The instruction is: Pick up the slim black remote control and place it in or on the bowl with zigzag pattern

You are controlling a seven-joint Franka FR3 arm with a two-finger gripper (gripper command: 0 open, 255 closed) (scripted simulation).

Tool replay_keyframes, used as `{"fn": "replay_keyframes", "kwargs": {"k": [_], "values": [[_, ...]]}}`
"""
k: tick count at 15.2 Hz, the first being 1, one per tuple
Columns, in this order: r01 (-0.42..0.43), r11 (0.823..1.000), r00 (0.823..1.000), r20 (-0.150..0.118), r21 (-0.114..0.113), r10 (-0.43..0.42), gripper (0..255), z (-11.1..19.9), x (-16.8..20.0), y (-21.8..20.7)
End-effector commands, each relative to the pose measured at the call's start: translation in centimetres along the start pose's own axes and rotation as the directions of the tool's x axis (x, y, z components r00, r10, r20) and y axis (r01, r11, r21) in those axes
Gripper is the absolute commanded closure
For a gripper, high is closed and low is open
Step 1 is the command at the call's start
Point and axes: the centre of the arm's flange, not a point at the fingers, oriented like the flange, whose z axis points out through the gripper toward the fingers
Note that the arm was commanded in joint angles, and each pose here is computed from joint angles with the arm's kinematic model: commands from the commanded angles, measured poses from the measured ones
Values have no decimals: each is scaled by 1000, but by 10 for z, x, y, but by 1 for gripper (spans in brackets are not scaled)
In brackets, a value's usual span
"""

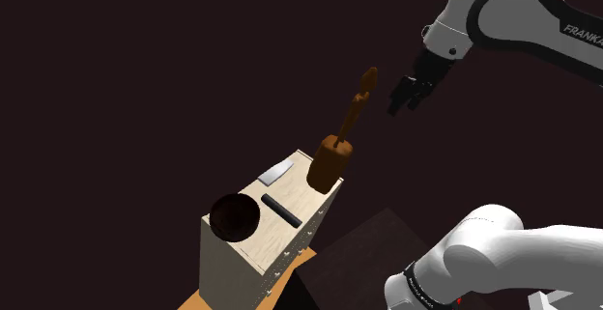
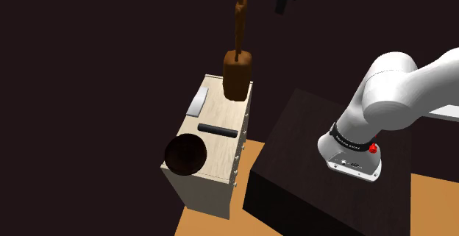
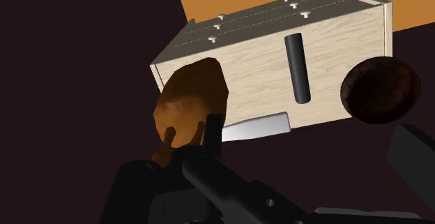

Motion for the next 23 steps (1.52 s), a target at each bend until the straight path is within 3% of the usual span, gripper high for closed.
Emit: {"fn": "replay_keyframes", "kwargs": {"k": [1,23], "values": [[0,1000,1000,0,0,0,0,0,0,0],[128,989,991,40,75,-131,0,275,75,-54]]}}
